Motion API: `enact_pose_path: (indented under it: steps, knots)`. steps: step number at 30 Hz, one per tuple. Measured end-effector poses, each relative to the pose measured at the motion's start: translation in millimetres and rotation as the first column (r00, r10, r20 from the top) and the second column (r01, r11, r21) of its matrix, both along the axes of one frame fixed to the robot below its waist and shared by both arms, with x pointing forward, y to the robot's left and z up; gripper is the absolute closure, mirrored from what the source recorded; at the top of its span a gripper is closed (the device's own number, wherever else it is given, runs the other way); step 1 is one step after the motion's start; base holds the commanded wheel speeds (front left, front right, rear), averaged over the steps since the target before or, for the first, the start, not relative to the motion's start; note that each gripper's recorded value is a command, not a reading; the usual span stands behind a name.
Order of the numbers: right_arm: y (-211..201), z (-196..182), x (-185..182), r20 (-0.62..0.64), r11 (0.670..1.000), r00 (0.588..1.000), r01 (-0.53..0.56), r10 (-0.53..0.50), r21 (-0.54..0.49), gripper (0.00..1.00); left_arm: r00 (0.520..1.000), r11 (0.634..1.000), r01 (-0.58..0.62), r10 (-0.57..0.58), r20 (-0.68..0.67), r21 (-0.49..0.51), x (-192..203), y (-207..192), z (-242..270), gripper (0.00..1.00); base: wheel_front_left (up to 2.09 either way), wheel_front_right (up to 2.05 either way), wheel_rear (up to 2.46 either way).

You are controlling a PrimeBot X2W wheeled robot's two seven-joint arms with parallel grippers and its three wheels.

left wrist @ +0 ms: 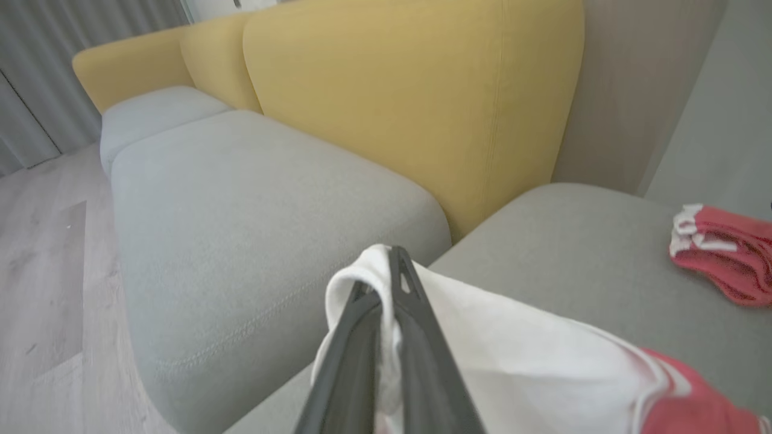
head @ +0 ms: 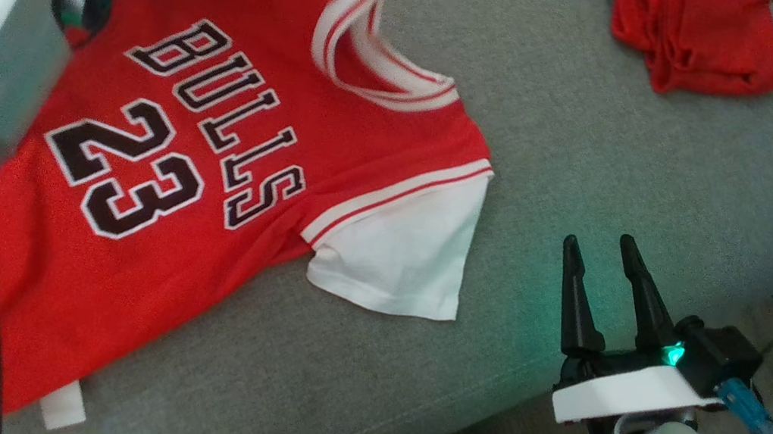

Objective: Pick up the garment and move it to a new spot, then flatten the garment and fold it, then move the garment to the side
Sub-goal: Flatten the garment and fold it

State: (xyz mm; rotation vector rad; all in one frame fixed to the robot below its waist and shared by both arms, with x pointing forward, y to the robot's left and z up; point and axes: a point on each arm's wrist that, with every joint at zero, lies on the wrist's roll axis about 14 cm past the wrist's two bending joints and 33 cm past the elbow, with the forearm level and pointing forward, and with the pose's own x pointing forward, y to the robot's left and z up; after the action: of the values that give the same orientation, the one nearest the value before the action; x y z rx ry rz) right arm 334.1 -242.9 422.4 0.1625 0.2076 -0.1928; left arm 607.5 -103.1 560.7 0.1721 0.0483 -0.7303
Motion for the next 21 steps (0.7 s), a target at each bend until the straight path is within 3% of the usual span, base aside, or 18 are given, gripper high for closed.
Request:
enact_pose_path:
  steps: [2, 3, 4, 13, 21]
  knots:
    - [-3, -2, -3, -0.01, 1.0, 1.0, 0.013, -0.013, -0.001, 0.0, 0.999, 0.999, 0.012, -0.01, 0.041, -0.047, 5, -10, 9, 1.0, 0.0, 0.0, 0.0]
    - [-4, -3, -4, -0.014, 1.0, 1.0, 0.016, -0.016, -0.002, 0.0, 0.998, 0.997, 0.017, -0.013, 0.057, -0.071, 6, -14, 11, 0.88, 0.0, 0.0, 0.0]
    - [-4, -4, -4, -0.016, 1.0, 1.0, 0.017, -0.018, -0.001, 0.0, 0.998, 0.995, 0.01, -0.004, 0.068, -0.096, 9, -15, 11, 0.0, 0.0, 0.0, 0.0]
    - [4, 0, 7, 0.003, 0.999, 1.0, -0.027, 0.027, -0.017, 0.0, 0.996, 0.996, -0.085, 0.084, -0.007, -0.038, 11, 27, -16, 0.0, 0.0, 0.0, 0.0]
    - [18, 1, 12, 0.016, 0.996, 0.997, -0.08, 0.08, -0.027, 0.0, 0.969, 0.974, -0.204, 0.188, -0.158, -0.094, -27, 80, -51, 0.0, 0.0, 0.0, 0.0]
